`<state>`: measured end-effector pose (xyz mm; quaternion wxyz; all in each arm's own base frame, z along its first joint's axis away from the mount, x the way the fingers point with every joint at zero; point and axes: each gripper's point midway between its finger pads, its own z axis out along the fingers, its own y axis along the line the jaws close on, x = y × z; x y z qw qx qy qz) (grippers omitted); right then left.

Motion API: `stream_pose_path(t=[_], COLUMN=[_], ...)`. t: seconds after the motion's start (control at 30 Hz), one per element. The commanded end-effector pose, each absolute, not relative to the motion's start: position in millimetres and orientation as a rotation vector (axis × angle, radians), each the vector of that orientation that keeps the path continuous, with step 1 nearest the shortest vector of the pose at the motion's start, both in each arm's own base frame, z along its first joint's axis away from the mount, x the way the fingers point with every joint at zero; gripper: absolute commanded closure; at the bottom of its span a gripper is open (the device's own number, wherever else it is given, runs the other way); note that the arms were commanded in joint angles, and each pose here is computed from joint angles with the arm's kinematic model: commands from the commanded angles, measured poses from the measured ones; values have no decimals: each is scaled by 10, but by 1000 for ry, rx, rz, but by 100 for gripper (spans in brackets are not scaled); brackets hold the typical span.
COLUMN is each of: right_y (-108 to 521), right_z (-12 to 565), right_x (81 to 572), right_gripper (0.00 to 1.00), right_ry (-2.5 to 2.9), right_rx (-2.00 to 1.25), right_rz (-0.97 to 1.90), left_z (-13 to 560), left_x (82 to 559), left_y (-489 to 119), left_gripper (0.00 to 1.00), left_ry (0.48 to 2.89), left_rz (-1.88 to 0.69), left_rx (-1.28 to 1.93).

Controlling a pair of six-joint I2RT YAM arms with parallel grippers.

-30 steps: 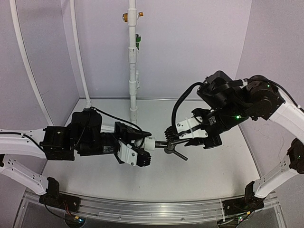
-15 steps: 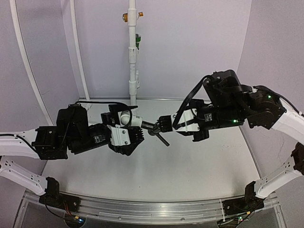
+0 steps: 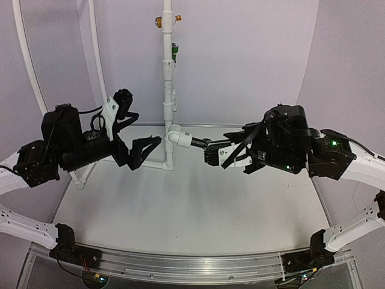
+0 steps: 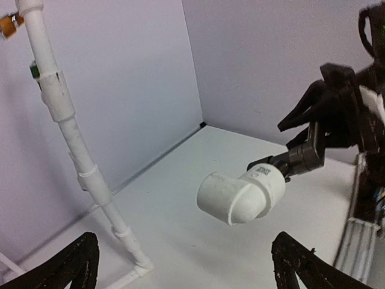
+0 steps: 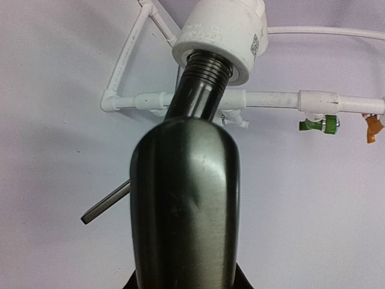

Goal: Install the water faucets

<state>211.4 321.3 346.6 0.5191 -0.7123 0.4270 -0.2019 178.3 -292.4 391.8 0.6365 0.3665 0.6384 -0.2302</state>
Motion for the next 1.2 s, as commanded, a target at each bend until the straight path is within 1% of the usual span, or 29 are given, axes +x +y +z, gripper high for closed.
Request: stream_pose_path(t=[0.0, 0.13, 0.33, 0.5, 0.67, 0.77, 0.8, 1.03, 1.17], right_y=[3106, 3109, 3111, 3146, 3187, 3211, 3221, 3269, 3322], right_z=[4207, 4269, 4321, 4336, 4339, 4350, 4350, 4285, 4242], right_x=[2229, 2270, 2274, 2198, 2161, 2161, 2162, 2154, 2121], right_gripper=[100, 100, 100, 100, 100, 100, 100, 100, 100], right_ry=[902, 853, 806, 738, 703, 707, 712, 778, 823], right_rx=[-1451, -1446, -1435, -1452, -1463, -1460, -1459, -1489, -1527], right_rz=[-619, -700, -744, -721, -706, -693, -684, -603, -525], left_z=[3819, 3859, 4111, 4137, 4134, 4094, 4090, 4113, 4098], left_x=[1724, 1635, 1623, 1721, 1773, 1799, 1803, 1779, 1759], left_y=[-3167, -3382, -3461, -3526, -3592, -3625, -3622, -3522, -3476], left_gripper=[1, 1, 5, 11, 16, 26, 31, 56, 67], left_ry=[1808, 1903, 1898, 1916, 1907, 1904, 1894, 1796, 1721], left_rz=[-1007, -1249, -1565, -1719, -1728, -1711, -1704, -1613, -1534], left_rx=[740, 772, 722, 695, 711, 734, 738, 788, 852])
